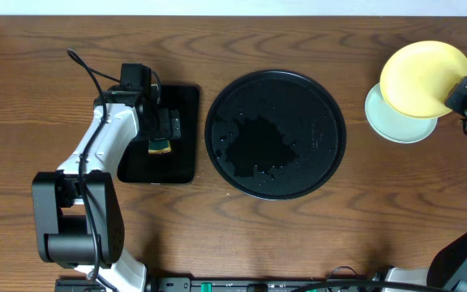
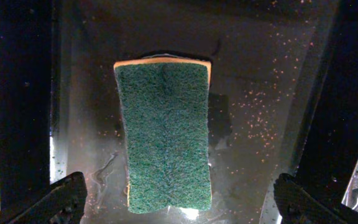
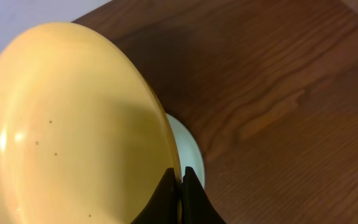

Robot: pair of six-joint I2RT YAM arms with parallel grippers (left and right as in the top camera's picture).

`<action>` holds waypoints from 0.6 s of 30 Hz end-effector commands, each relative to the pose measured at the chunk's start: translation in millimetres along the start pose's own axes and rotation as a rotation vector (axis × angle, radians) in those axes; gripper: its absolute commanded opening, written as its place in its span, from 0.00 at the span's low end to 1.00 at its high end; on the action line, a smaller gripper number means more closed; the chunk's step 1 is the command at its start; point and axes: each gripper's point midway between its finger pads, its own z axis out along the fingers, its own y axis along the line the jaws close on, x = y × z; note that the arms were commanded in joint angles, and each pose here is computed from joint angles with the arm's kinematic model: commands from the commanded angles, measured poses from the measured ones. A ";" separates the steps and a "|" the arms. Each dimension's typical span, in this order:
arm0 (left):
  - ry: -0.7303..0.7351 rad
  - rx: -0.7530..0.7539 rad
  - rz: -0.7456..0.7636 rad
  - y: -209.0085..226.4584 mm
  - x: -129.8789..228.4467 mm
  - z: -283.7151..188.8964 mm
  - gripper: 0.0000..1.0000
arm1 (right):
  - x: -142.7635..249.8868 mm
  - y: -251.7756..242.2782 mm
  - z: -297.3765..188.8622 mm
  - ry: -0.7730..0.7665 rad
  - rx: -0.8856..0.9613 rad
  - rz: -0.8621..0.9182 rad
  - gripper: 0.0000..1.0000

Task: Clean dirty plates on tray and stack at the side
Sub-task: 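Lower the yellow plate onto the pale green stack and release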

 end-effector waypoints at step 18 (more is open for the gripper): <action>0.007 -0.006 0.005 1.1 1.9 1.8 0.96 | 49.1 29.2 42.7 0.187 -0.204 -0.134 0.78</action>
